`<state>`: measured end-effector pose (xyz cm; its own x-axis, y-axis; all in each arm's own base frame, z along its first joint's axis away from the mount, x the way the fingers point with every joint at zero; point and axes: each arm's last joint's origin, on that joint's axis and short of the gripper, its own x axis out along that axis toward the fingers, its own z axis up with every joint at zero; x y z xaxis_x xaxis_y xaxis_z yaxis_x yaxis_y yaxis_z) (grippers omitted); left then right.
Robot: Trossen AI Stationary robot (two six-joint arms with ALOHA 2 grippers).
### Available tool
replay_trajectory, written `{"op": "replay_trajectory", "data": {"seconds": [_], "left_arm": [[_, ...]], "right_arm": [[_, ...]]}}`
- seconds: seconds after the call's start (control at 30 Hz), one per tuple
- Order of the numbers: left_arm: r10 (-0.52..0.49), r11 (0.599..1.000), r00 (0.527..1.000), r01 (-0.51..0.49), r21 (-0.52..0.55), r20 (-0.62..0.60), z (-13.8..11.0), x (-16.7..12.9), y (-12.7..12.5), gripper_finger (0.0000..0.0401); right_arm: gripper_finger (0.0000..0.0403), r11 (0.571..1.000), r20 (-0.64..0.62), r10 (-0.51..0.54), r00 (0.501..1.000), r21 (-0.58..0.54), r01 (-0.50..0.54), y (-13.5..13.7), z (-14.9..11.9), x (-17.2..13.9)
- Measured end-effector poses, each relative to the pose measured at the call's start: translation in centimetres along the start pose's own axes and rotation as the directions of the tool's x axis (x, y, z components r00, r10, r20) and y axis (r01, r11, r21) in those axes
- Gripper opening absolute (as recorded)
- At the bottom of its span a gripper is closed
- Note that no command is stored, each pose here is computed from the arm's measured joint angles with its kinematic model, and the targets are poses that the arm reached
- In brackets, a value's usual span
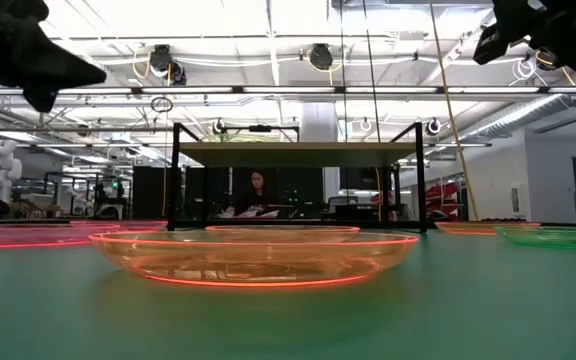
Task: Place and stack plates onto a shelf
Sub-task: Stack the bottom middle orange plate on the green plate on the shelf
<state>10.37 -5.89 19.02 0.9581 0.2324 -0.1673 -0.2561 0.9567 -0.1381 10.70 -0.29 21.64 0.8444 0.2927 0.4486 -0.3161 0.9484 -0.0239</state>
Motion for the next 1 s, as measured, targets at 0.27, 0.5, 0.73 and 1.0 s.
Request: {"op": "replay_trajectory", "data": {"seconds": [0.27, 0.5, 0.73, 1.0], "left_arm": [[-0.129, 0.992, 0.989, 0.129, -0.001, -0.066, -0.4, 0.3, -0.8, 0.0015], [-0.136, 0.989, 0.990, 0.132, -0.068, -0.049, -0.3, 0.6, -1.2, 0.0015], [-0.097, 0.993, 0.993, 0.093, -0.066, -0.060, -0.6, 1.2, -1.3, 0.0015], [-0.028, 0.994, 0.999, 0.025, -0.110, -0.031, -0.4, 1.9, -1.0, 0.0015]], "right_arm": [[0.0114, 1.000, 0.000, 0.000, 1.000, 0.000, 0.000, 0.0, 0.0, 0.0], [0.0114, 1.000, 0.000, 0.000, 1.000, 0.000, 0.000, 0.0, 0.0, 0.0], [0.0114, 1.000, 0.000, 0.000, 1.000, 0.000, 0.000, 0.0, 0.0, 0.0], [0.0114, 1.000, 0.000, 0.000, 1.000, 0.000, 0.000, 0.0, 0.0, 0.0]]}}
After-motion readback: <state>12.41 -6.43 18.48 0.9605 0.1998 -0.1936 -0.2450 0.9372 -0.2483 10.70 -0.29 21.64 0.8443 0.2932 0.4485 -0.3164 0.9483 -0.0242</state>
